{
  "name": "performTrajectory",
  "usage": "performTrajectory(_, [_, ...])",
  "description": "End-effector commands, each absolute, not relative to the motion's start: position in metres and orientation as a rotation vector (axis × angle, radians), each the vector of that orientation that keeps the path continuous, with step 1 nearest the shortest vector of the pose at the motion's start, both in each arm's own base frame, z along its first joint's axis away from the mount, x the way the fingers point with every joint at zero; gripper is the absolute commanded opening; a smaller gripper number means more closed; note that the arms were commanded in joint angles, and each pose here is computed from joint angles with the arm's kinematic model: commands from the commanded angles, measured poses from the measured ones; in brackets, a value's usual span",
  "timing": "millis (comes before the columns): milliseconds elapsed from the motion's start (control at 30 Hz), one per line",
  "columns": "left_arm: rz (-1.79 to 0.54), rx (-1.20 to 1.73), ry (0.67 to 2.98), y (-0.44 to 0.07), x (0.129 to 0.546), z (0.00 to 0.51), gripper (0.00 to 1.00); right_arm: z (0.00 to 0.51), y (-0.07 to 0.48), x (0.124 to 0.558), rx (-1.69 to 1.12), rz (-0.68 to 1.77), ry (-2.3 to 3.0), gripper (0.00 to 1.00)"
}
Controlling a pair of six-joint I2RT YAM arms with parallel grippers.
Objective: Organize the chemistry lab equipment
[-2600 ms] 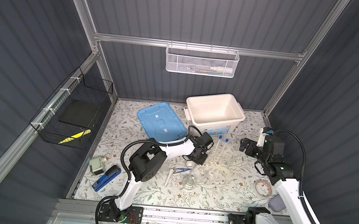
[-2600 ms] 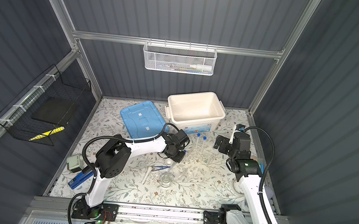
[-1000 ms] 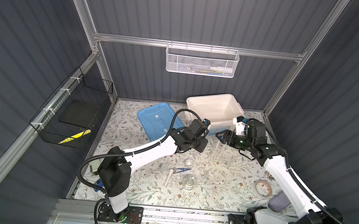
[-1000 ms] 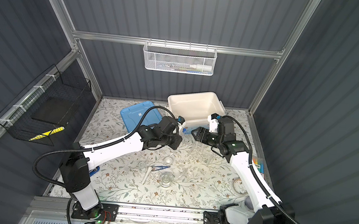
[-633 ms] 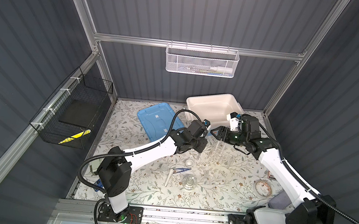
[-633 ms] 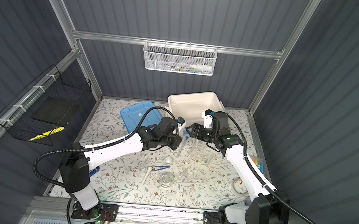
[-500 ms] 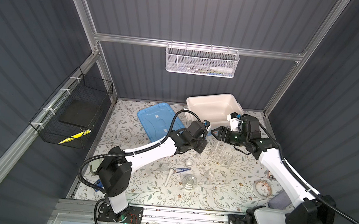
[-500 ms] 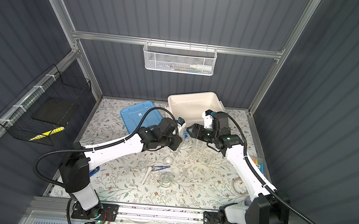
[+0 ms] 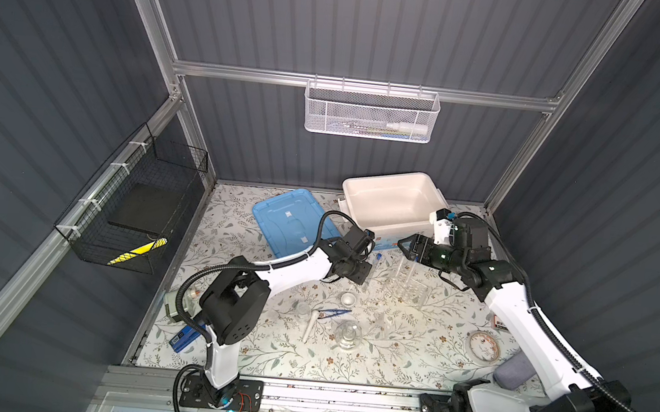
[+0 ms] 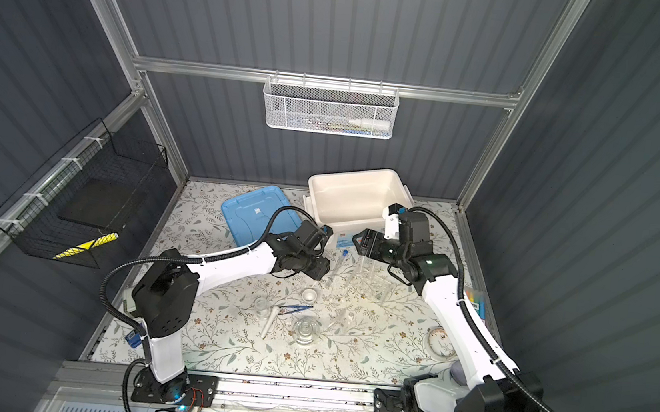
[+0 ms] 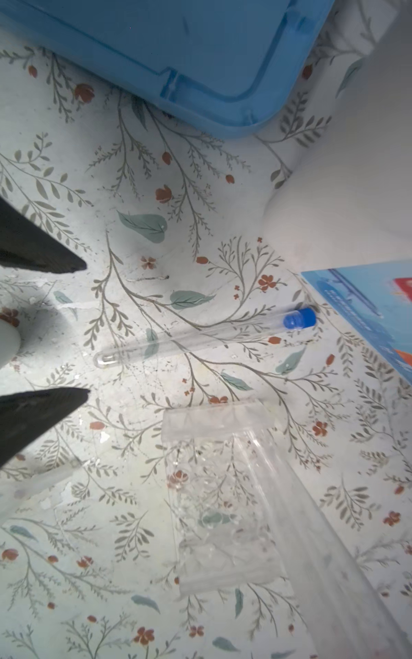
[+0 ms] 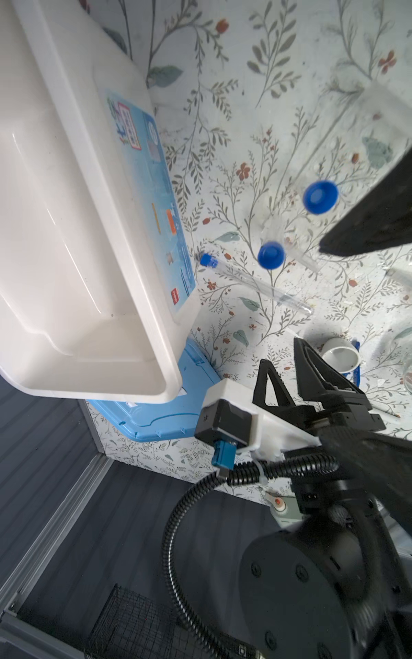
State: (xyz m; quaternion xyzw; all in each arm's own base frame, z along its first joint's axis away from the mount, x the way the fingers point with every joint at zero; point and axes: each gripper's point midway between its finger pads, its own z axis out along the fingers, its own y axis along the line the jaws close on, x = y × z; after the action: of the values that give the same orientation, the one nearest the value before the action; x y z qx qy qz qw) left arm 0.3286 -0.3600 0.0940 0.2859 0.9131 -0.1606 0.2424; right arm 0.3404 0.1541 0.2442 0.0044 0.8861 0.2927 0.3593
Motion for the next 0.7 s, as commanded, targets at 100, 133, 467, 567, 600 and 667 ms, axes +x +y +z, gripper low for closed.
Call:
performTrajectory(100, [-0.501,0.808,2.557,-0.381,0.33,0.073,0.54,0.238,0.133,0.337,0.059,0.697,2.288,0.8])
performTrajectory(133, [-0.5,0.804,2.568,-0.381,0.331,0.069,0.54,0.238,0.131,0.336,0.064,0.693,2.287,0.8])
performTrajectory(467, [-0.382,0.802,2.642,-0.382,0.342,0.037,0.48,0.234,0.117,0.334,0.098,0.666,2.286,0.82])
performTrajectory(567, [-0.342,0.828,2.652,-0.382,0.343,0.031,0.43,0.234,0.115,0.333,0.1,0.663,2.284,0.82])
performTrajectory(600, [-0.332,0.84,2.653,-0.383,0.343,0.03,0.41,0.233,0.114,0.332,0.101,0.662,2.287,0.82])
performTrajectory(667, [-0.305,0.872,2.652,-0.384,0.342,0.026,0.37,0.234,0.111,0.332,0.107,0.654,2.28,0.82])
